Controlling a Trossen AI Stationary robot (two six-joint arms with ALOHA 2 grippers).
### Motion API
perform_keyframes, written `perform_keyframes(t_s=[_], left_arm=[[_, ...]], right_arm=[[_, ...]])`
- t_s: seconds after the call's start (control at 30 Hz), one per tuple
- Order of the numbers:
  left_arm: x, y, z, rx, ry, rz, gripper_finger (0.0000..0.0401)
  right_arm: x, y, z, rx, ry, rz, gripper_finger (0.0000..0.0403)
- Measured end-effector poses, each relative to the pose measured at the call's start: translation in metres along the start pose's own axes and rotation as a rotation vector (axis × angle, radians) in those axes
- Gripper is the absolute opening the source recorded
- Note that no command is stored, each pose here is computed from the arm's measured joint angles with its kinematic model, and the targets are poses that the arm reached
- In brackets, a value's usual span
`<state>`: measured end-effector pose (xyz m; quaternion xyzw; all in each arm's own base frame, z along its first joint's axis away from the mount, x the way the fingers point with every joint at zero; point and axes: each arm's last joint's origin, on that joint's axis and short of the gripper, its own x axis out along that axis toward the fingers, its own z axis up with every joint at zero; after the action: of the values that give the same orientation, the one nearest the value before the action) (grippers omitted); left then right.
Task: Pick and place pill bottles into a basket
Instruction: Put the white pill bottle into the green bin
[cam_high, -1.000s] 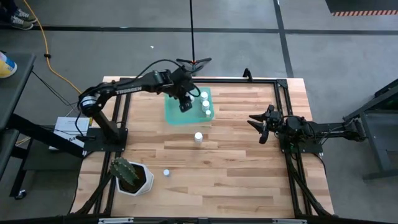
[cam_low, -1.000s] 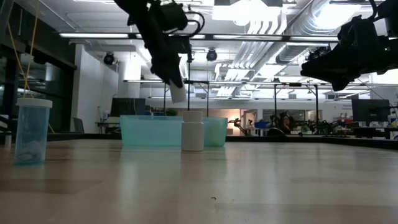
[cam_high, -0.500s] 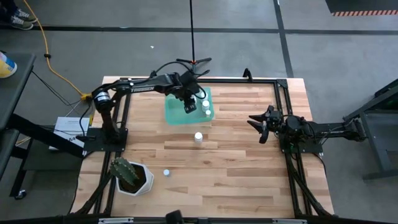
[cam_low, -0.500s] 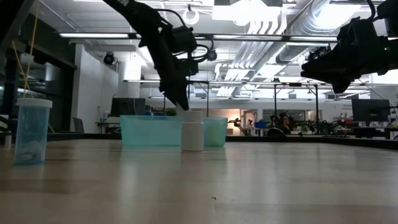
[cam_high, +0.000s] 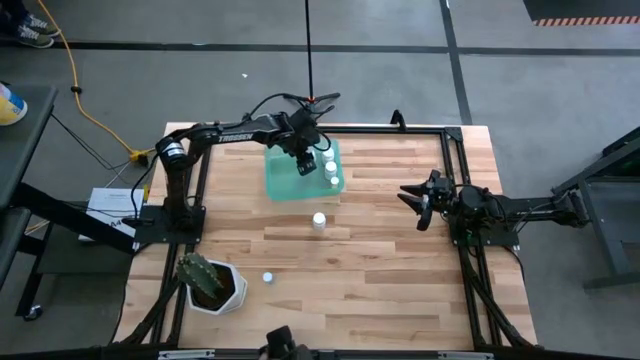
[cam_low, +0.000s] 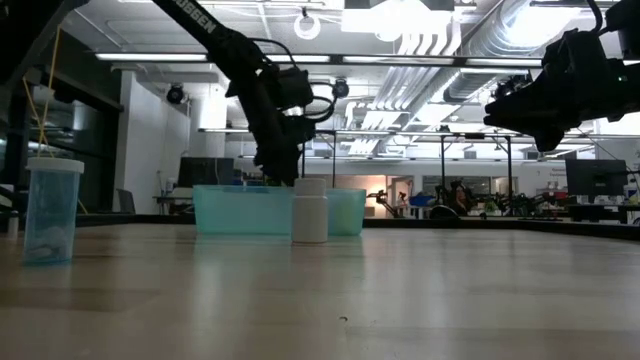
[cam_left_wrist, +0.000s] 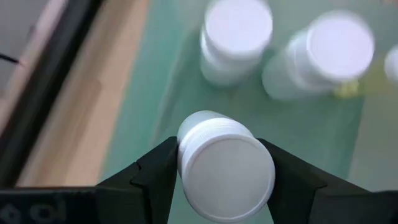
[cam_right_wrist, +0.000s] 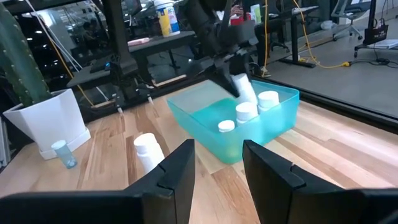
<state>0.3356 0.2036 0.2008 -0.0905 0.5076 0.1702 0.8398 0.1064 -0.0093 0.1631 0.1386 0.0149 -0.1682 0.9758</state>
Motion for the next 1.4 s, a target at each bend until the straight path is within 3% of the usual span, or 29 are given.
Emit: perform_keyframes(t_s=[0.37, 0.93, 1.4], left_arm=[[0.006, 0.000, -0.001, 0.007, 0.004, -0.012, 0.0231], [0.005, 0.001, 0.000, 0.003, -0.002, 0.016, 0.0342], [-0.040, -0.003, 0.022, -0.002, 0.095, 0.001, 0.0349]], right_arm=[[0.000, -0.001, -0.002, 0.014, 0.021, -0.007, 0.0126], [0.000, -0.001, -0.002, 0.014, 0.023, -0.007, 0.0126], [0.000, -0.001, -0.003, 0.010, 0.026, -0.008, 0.0126]])
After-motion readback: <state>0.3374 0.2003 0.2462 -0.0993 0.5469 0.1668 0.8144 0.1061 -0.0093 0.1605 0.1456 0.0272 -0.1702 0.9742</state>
